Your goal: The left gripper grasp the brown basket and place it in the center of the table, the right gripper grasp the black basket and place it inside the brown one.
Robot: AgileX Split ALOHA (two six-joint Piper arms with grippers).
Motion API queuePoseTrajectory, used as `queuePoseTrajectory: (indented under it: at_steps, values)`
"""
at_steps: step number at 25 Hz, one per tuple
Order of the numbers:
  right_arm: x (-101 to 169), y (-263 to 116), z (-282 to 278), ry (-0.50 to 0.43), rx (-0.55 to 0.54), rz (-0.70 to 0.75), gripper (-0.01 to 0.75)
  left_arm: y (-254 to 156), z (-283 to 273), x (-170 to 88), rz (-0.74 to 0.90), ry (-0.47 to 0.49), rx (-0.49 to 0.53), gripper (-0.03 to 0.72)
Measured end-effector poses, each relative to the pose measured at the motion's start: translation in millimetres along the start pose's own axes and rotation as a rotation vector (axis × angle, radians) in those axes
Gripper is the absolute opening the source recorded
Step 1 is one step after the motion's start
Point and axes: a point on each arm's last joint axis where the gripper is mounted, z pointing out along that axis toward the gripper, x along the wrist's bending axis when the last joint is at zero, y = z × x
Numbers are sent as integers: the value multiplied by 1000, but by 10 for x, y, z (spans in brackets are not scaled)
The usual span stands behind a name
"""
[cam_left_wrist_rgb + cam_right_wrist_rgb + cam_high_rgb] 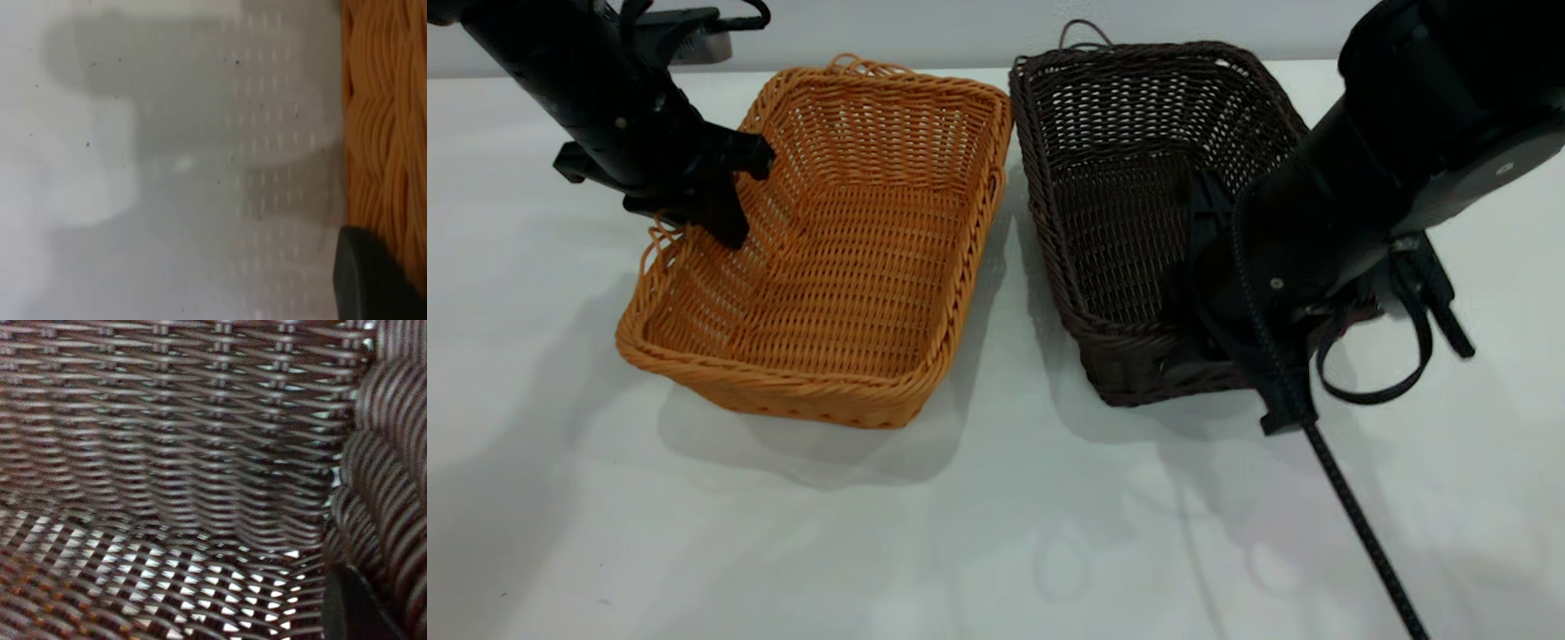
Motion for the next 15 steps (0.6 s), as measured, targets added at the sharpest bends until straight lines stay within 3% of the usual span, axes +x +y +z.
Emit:
queuePoseTrajectory:
  at_steps: [4,9,15]
  values:
    - [216,210,-268,93,-34,-153,82,1,-6,7,92,8,3,84]
    - [580,734,-713,269,-7,-455,82,-3,1,-77,349,2,12,84]
    - [737,1207,-1021,391,218,-654,82,25,81,-647,907,4,-53,84]
